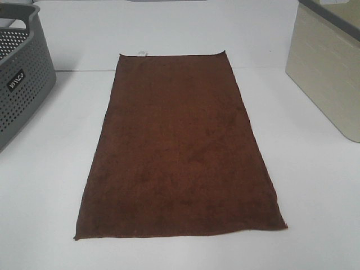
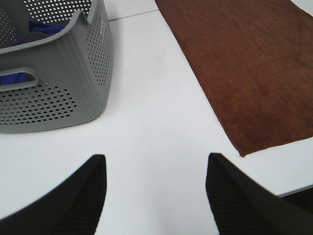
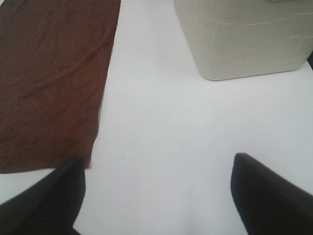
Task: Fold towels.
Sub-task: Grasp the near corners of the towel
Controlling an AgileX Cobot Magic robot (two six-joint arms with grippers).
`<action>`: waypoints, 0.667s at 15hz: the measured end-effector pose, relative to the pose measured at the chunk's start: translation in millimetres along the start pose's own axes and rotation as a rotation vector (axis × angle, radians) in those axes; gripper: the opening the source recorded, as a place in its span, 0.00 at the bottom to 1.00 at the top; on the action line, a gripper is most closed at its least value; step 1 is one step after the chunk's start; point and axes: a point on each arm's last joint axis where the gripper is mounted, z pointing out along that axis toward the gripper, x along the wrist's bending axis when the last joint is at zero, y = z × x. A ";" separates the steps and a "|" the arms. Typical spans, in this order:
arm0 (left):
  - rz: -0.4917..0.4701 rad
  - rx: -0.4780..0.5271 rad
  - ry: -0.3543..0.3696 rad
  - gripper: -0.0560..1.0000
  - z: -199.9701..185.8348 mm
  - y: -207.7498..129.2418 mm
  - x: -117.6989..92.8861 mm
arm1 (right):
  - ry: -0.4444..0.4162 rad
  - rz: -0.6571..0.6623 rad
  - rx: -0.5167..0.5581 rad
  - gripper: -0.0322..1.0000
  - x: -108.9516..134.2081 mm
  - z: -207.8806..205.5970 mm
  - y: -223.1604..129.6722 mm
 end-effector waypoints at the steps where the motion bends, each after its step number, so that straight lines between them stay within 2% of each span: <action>1: 0.000 0.000 0.000 0.60 0.0 0.0 0.0 | 0.000 0.000 0.000 0.78 0.0 0.0 0.0; 10: 0.000 0.000 0.000 0.60 0.0 0.0 0.0 | 0.004 0.002 0.000 0.78 0.3 0.0 0.0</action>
